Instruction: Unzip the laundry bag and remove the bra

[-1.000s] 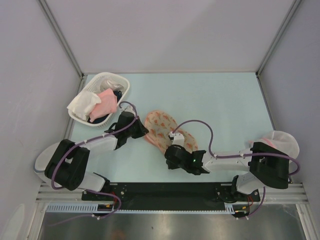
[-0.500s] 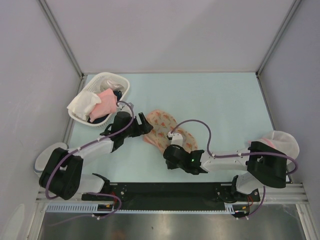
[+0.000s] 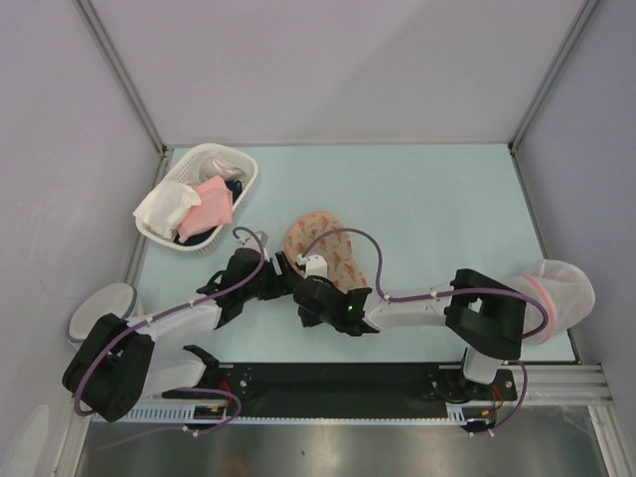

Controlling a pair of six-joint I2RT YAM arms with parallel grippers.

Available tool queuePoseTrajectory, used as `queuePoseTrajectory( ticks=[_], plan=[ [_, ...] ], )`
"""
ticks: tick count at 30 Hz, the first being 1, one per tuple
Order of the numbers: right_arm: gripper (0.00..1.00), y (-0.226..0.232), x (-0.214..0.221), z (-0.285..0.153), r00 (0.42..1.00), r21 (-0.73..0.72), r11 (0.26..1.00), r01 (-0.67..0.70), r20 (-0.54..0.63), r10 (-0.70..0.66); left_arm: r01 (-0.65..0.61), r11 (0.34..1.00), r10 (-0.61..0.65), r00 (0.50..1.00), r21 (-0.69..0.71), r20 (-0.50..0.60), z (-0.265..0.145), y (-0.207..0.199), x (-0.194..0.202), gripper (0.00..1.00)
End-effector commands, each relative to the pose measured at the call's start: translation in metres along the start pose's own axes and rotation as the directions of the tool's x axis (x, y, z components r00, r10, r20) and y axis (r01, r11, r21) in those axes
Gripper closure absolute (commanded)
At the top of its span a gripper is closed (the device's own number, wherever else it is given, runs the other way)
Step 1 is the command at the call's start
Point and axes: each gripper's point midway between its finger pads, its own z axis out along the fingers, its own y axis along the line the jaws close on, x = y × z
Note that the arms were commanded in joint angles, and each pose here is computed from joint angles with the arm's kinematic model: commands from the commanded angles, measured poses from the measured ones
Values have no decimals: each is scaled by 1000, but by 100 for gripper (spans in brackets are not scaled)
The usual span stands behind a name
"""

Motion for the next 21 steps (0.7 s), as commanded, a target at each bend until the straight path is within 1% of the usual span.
queuePoseTrajectory(
  ticks=[1,2,3,5,6,7,8,9,11,12,13,15,21],
  plan=[
    [100,29,-27,7,998,-84,996,22,58,-18,46,996,-48,999,72,25,-3,-18,-1,25],
    [100,29,-29,9,998,-85,996,20,60,-15,53,996,-55,998,77,25,-3,-19,0,29],
    [100,30,-28,11,998,-88,996,22,57,-17,55,995,-58,998,82,31,-2,-20,-1,38],
    [100,31,-29,12,999,-96,995,16,53,-11,59,995,-62,998,81,26,-1,-19,0,49],
    [100,29,-28,13,999,-93,996,17,50,-13,60,995,-63,998,84,31,0,-20,-1,58],
    [100,30,-27,13,999,-95,995,13,47,-9,62,995,-64,997,82,33,1,-20,-2,62],
    [100,29,-26,14,999,-94,996,13,45,-9,65,995,-67,997,76,33,2,-19,-2,64],
    [100,29,-26,13,999,-95,995,13,44,-9,66,995,-69,997,79,36,3,-20,-3,72],
    [100,28,-25,14,999,-95,995,11,39,-7,67,995,-69,997,73,34,6,-19,-4,83],
    [100,27,-25,14,999,-93,996,10,39,-6,66,995,-69,997,75,36,7,-21,-6,90],
    [100,27,-24,14,999,-93,996,9,36,-5,66,995,-68,997,74,31,9,-21,-5,94],
    [100,27,-24,13,999,-92,996,9,35,-6,67,996,-69,997,61,25,12,-19,-4,100],
    [100,21,-17,9,1000,-84,996,0,19,1,58,998,-59,997,36,45,15,-17,-11,100]
  ],
)
